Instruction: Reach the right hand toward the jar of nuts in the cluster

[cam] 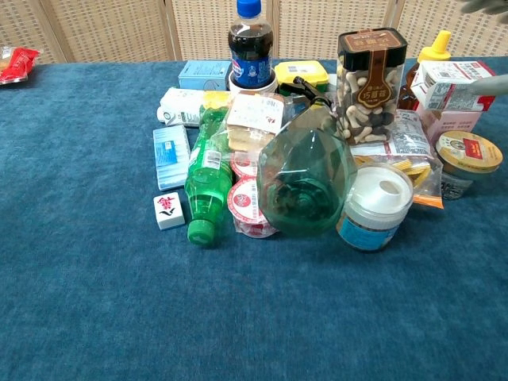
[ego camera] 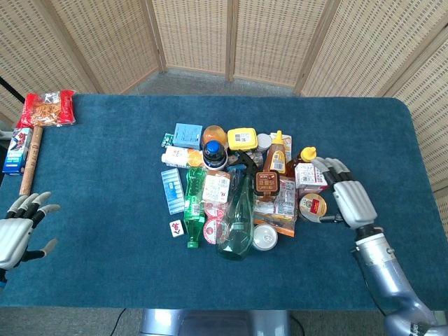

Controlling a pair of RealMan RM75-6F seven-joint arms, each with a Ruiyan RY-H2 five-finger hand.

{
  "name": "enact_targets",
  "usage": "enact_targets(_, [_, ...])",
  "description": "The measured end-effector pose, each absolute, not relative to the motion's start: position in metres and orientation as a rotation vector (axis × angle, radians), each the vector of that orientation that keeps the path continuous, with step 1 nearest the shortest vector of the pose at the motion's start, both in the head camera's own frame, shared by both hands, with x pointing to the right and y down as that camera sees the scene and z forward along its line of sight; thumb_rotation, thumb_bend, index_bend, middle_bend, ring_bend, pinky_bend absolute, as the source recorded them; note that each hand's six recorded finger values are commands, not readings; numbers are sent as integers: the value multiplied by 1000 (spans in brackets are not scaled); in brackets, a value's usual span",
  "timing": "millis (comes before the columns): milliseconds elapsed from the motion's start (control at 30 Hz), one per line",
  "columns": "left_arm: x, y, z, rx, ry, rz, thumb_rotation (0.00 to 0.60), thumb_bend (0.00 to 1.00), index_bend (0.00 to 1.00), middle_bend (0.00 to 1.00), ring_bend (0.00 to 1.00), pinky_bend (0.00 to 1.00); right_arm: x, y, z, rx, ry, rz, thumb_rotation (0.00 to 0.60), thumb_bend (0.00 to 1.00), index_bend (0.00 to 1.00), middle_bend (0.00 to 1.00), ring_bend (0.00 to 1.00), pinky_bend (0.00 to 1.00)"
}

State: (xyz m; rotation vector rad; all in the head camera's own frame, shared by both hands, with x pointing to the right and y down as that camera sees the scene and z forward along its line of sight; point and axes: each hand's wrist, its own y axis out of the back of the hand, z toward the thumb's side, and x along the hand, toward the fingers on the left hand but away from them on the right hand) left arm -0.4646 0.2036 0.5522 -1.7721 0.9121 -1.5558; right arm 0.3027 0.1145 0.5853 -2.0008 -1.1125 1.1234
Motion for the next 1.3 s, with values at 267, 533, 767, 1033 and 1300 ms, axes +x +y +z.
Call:
enact_targets(267, [-465,203,553,-1773,915,-1553,600,346,231,44,0,0,267,105,593,-2069,-1032,1095,459,0,0,24,0,0])
enact_targets(533, [-469,203,553,-1769,925,-1555,600,346,229,42,0,0,243,94,597,-2112,-1005,1078,459,0,0,24,0,0])
enact_targets(767, [-474,204,553,-1763,934,-1565,600,346,229,40,0,0,223,88,606,-2148,-958,1090,457,0,0,31,0,0])
enact_targets(1033, [-478,204,551,-1751,943,-1571,600,346,227,31,0,0,208,77,613,-2166,-961,1093,494,0,21,412,360,248])
enact_targets(1300, [-483,205,551,-1744,954,-1584,600,346,223,15,0,0,205,71,616,-2147,-1033,1059,600,0,298,848,909,613])
